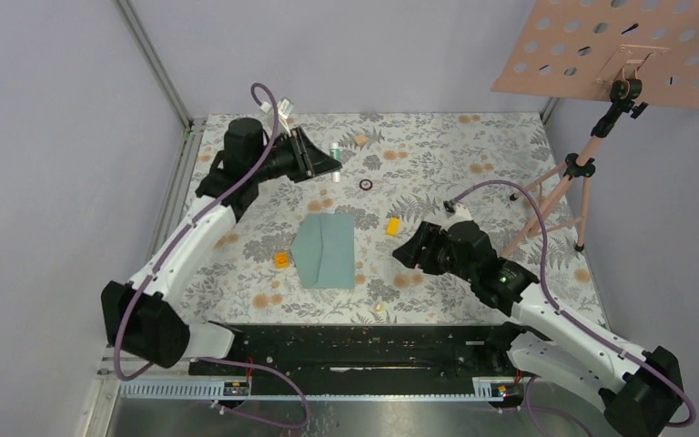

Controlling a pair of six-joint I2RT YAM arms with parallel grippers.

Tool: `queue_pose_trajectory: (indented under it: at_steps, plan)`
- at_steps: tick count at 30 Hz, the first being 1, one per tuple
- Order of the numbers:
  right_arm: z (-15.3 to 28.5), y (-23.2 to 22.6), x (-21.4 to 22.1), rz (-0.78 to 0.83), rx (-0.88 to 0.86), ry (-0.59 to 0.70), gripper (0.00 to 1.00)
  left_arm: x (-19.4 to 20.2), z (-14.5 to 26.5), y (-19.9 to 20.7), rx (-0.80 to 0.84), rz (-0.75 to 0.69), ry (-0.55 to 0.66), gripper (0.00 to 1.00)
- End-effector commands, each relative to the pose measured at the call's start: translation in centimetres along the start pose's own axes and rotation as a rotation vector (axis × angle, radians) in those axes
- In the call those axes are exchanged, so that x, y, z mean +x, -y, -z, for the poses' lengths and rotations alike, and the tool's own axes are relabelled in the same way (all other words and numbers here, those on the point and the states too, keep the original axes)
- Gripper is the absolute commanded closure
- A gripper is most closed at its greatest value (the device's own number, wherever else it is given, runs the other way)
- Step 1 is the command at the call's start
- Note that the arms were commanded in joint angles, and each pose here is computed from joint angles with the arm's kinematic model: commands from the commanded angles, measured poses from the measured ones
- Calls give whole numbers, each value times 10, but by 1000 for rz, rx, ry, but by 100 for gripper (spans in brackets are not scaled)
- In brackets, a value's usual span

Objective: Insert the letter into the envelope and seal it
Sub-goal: Open the solid glue cap from the solid glue.

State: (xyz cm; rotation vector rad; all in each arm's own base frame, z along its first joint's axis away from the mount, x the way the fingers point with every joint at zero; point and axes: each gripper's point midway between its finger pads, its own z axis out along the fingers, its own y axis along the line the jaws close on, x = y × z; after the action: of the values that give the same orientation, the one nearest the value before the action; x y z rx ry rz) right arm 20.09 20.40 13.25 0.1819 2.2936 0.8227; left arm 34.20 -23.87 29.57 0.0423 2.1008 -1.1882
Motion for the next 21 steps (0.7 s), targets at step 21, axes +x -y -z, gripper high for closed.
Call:
queue_pose_trajectory:
  at_steps: [21]
  plan:
    - [52, -222, -89, -79, -990, 140, 35, 60, 18, 123, 649, 92, -71, 100]
